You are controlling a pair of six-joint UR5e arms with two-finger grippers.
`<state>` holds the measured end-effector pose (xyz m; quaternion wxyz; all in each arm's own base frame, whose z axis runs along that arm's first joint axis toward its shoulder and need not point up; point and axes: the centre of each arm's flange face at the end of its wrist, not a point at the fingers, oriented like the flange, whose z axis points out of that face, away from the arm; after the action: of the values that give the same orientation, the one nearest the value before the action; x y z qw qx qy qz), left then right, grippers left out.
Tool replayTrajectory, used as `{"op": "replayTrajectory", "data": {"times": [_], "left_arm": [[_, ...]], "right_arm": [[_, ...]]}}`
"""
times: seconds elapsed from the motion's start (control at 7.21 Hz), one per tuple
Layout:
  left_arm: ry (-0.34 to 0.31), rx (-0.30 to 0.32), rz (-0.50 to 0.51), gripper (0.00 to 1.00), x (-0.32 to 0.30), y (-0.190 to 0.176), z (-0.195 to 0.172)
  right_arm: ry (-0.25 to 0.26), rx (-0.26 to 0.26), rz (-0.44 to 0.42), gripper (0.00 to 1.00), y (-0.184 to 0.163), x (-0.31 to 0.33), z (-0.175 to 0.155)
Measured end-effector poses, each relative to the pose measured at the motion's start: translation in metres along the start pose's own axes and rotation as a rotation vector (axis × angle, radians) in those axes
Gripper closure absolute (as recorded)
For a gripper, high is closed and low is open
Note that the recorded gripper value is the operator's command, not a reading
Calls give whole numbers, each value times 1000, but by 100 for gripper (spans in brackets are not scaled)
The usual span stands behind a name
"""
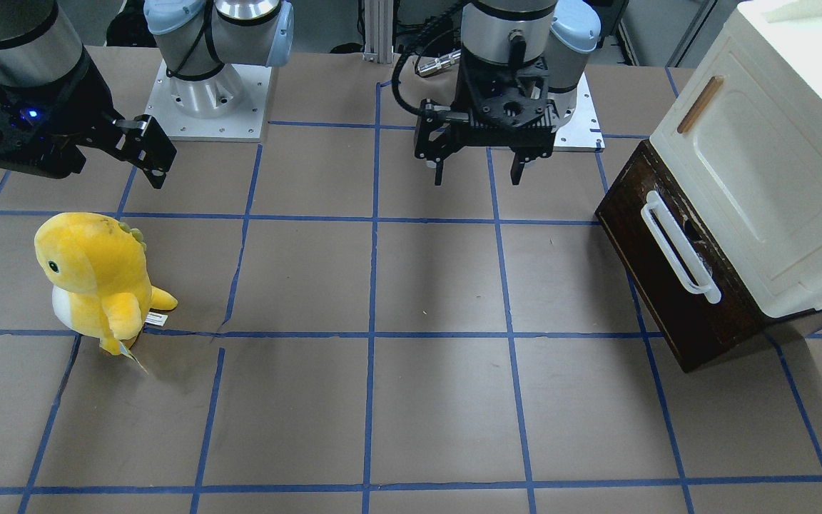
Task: Pull drawer sideways
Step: 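Swing the left arm down toward the white handle on the wooden drawer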
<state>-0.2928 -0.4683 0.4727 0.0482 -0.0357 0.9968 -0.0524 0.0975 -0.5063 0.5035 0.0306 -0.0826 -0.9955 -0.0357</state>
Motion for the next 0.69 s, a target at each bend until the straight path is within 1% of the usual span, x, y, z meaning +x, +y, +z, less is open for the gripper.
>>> {"op": "replayTrajectory", "data": {"times": [0.14, 0.28, 0.42, 0.55, 0.69], "left_arm": [[-100, 6, -26, 1, 18, 5, 22], [-246, 15, -28, 1, 25, 8, 56], [-409, 19, -23, 1, 22, 13, 98], [-549, 30, -17, 0, 15, 16, 132], [-657, 46, -4, 0, 7, 15, 155]], "right_arm": [[0, 0, 0, 0, 0, 0, 0], [0, 0, 0, 0, 0, 0, 0], [0, 0, 0, 0, 0, 0, 0], [0, 0, 1, 0, 0, 0, 0], [0, 0, 0, 0, 0, 0, 0]]}}
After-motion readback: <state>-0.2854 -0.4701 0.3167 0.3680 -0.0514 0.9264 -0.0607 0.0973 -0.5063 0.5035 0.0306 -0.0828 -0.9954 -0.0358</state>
